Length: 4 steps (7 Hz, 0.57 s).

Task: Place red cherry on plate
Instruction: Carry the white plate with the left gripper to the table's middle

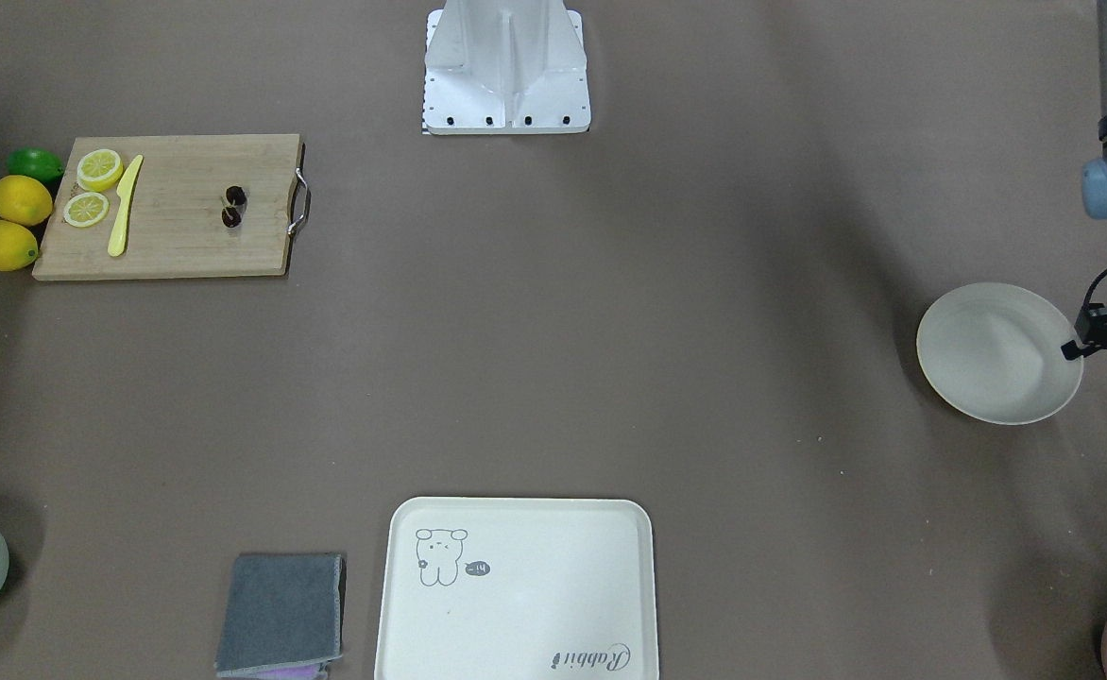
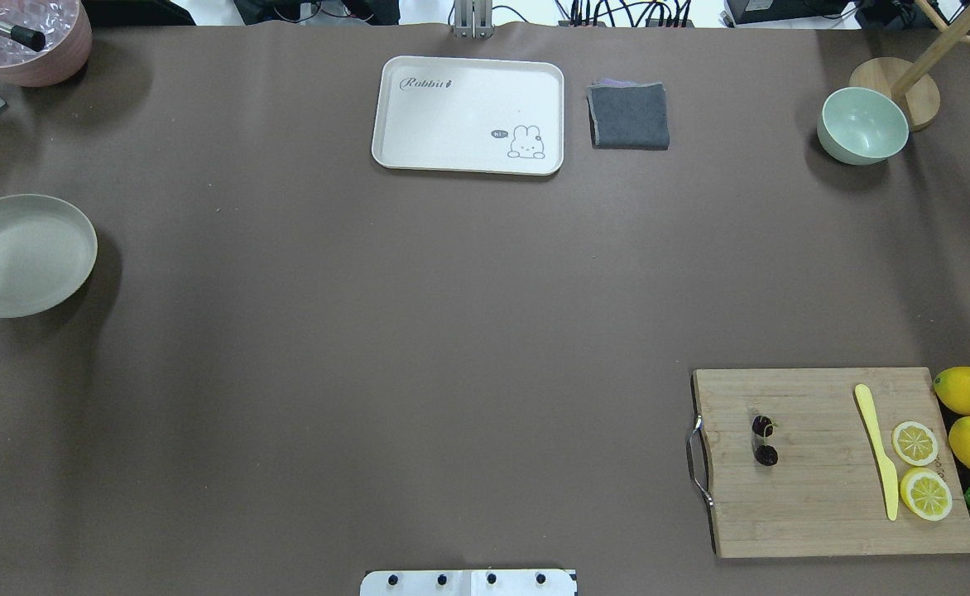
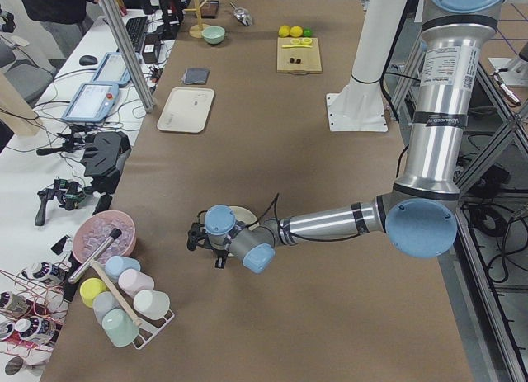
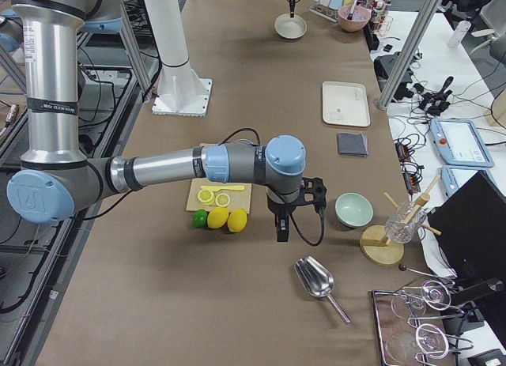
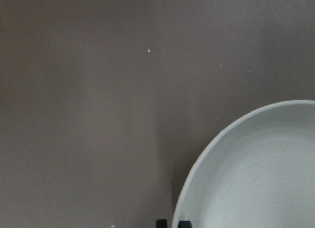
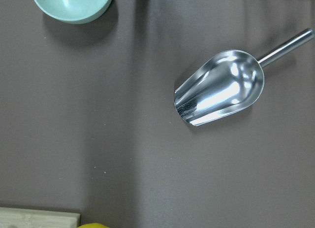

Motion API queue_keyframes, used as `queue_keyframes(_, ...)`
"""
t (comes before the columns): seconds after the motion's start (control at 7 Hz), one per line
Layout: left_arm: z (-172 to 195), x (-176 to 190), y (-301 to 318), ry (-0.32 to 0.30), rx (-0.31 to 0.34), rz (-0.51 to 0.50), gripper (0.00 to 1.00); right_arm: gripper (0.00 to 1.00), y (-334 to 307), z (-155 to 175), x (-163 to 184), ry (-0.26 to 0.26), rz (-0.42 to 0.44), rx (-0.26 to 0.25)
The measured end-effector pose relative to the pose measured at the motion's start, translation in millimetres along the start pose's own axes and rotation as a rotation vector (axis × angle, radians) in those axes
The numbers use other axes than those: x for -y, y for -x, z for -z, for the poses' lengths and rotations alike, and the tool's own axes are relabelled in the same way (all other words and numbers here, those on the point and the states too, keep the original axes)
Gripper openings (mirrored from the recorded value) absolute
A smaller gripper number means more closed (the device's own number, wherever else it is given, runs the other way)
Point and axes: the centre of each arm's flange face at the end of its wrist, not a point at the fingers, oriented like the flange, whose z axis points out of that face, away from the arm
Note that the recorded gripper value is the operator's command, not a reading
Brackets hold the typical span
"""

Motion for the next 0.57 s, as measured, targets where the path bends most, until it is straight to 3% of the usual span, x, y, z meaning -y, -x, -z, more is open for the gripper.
queue_keyframes(0.29,25,28,-25,-0.011,-0.073,0.018,0.00,1.00,0,0,0,0.000,-0.001,0.001)
queue_keyframes(0.57,26,63,-105,-0.018,-0.119,0.107,0.00,1.00,2,2,-1,-0.006,0.006,0.001)
